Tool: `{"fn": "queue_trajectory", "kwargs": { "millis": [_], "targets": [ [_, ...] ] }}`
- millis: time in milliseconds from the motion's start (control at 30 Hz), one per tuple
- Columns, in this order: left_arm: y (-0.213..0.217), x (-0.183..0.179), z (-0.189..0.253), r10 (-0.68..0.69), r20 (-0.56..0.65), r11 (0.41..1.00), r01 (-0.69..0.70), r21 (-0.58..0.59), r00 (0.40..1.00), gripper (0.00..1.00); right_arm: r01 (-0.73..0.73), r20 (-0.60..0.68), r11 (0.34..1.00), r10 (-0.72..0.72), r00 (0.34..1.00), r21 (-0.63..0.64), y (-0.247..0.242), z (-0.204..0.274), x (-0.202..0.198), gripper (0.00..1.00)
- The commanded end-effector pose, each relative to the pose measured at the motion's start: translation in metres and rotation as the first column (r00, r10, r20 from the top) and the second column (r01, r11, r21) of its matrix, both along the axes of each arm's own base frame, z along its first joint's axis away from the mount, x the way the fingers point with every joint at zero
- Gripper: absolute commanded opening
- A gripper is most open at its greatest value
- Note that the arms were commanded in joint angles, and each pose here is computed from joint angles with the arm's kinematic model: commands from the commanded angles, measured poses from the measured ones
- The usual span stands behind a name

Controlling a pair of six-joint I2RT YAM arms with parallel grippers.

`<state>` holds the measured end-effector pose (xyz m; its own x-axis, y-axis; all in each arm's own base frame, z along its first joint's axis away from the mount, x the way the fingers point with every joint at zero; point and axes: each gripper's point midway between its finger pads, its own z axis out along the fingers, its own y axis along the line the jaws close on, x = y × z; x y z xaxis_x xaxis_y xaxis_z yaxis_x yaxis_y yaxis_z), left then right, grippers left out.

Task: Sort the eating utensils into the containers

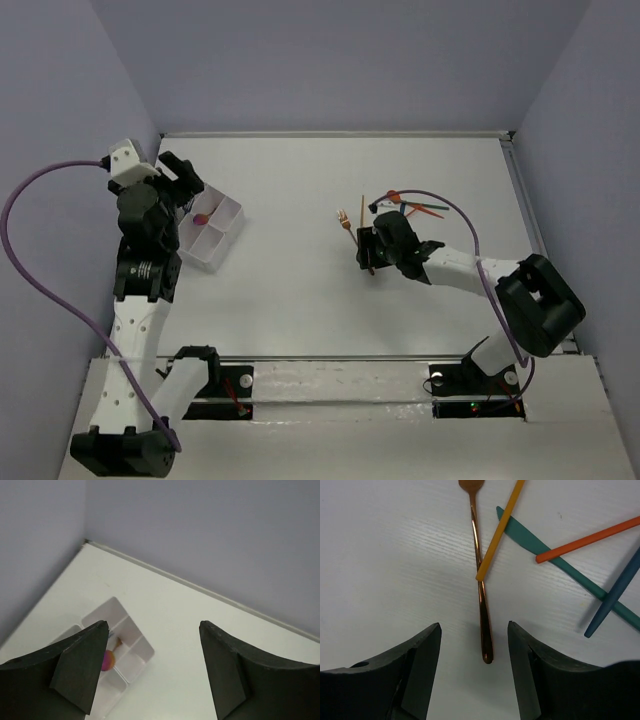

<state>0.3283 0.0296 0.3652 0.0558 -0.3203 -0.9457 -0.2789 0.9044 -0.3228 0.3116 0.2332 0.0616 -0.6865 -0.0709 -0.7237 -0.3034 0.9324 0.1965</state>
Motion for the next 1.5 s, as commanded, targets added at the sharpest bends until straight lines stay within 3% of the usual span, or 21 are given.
{"fn": "queue_trajectory", "kwargs": {
  "millis": [0,167,367,567,600,767,1100,1200,1267,1467],
  "targets": [
    [-0.073,-0.016,-0.027,-0.374,0.013,0.922,0.373,-0.105,0.927,0.84,0.019,0.051,0.999,-0.018,0.999,-0.028,0.002,0.012,0.022,0.62],
    [-0.102,-0.047,-0.056,-0.528,0.030,0.841,0.527,-0.121,0.849,0.84,0.026,0.007,0.997,-0.026,1.000,-0.074,0.003,-0.004,0.027,0.60],
    [-0.100,-0.062,-0.071,-0.538,0.008,0.840,0.537,-0.078,0.843,0.84,0.050,-0.045,0.991,-0.056,0.997,-0.123,-0.002,-0.026,0.026,0.53],
    [-0.112,-0.068,-0.063,-0.594,0.047,0.800,0.595,-0.072,0.803,0.85,0.057,-0.093,0.991,-0.068,0.993,-0.119,-0.004,-0.034,0.017,0.46],
    [-0.114,-0.070,-0.062,-0.604,0.051,0.792,0.607,-0.071,0.795,0.85,0.046,-0.102,0.992,-0.059,0.993,-0.121,-0.004,-0.038,0.015,0.40],
    [-0.119,-0.072,-0.063,-0.626,0.054,0.774,0.628,-0.075,0.778,0.85,-0.069,-0.134,0.988,0.050,0.990,-0.137,0.032,-0.047,-0.026,0.23],
    [-0.119,-0.072,-0.066,-0.628,0.049,0.772,0.630,-0.084,0.777,0.85,-0.156,-0.159,0.972,0.128,0.979,-0.176,0.048,-0.060,-0.068,0.15],
    [-0.121,-0.070,-0.070,-0.637,0.041,0.764,0.638,-0.096,0.770,0.85,-0.158,-0.145,0.974,0.135,0.980,-0.164,0.048,-0.055,-0.068,0.19],
    [-0.124,-0.070,-0.071,-0.646,0.038,0.756,0.646,-0.103,0.762,0.85,-0.169,-0.139,0.969,0.145,0.980,-0.178,0.049,-0.055,-0.066,0.37],
    [-0.123,-0.067,-0.074,-0.643,0.028,0.759,0.642,-0.110,0.765,0.85,-0.190,-0.095,0.961,0.174,0.980,-0.199,0.065,-0.048,-0.046,0.46]
  ]
}}
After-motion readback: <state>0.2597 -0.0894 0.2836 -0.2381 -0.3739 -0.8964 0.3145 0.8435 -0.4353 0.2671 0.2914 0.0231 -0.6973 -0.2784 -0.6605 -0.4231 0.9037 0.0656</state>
